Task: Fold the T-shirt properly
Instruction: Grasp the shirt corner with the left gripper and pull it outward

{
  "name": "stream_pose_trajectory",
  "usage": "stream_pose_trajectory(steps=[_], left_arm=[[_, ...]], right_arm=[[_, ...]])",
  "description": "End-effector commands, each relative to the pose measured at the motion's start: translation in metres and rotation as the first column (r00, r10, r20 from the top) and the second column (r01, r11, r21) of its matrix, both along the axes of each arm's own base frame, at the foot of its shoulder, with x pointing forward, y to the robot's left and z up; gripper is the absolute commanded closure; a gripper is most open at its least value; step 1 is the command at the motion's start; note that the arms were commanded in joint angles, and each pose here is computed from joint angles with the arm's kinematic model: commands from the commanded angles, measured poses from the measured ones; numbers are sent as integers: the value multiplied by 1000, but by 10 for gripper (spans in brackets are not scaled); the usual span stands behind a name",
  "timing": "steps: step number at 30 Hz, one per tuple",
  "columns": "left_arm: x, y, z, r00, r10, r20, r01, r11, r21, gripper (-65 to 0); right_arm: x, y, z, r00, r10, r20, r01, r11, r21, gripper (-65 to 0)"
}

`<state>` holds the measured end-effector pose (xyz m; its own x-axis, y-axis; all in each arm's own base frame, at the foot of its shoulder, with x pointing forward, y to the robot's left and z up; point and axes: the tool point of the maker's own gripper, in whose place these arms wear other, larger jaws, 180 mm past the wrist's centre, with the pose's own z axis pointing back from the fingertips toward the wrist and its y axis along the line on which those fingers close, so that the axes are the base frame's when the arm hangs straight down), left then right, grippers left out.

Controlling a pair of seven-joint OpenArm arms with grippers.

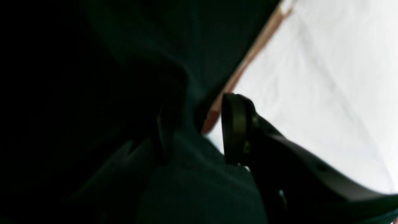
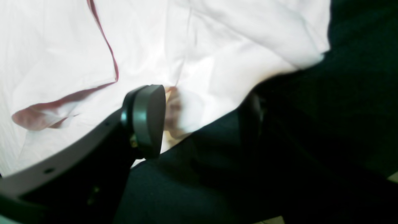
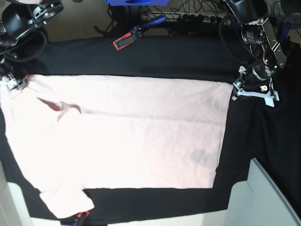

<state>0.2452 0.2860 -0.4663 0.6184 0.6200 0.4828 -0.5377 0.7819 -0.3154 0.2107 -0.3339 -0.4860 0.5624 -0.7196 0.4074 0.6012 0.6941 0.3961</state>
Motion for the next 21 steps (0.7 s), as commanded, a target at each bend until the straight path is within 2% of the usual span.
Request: stream_pose_trajectory(steps=[1, 7, 12, 14, 21], left_arm=[[9, 3, 6, 1000, 0, 26, 0, 1000, 3, -250], [9, -12, -17, 999, -14, -30, 13, 998, -53, -250], [19, -31, -32, 992, -126, -11, 127, 992, 15, -249], [18, -42, -38, 987, -157, -25, 157, 988, 8, -249], [-6, -51, -44, 987, -157, -47, 157, 988, -7, -247]], right_arm=[[8, -11, 12, 999, -1, 36, 2, 1000, -30, -344], [8, -10, 11, 999, -1, 36, 2, 1000, -29, -344], [8, -10, 11, 999, -1, 36, 2, 1000, -29, -344], [8, -10, 11, 999, -1, 36, 2, 1000, -29, -344], [8, -13, 12, 999, -1, 36, 2, 999, -33, -344]])
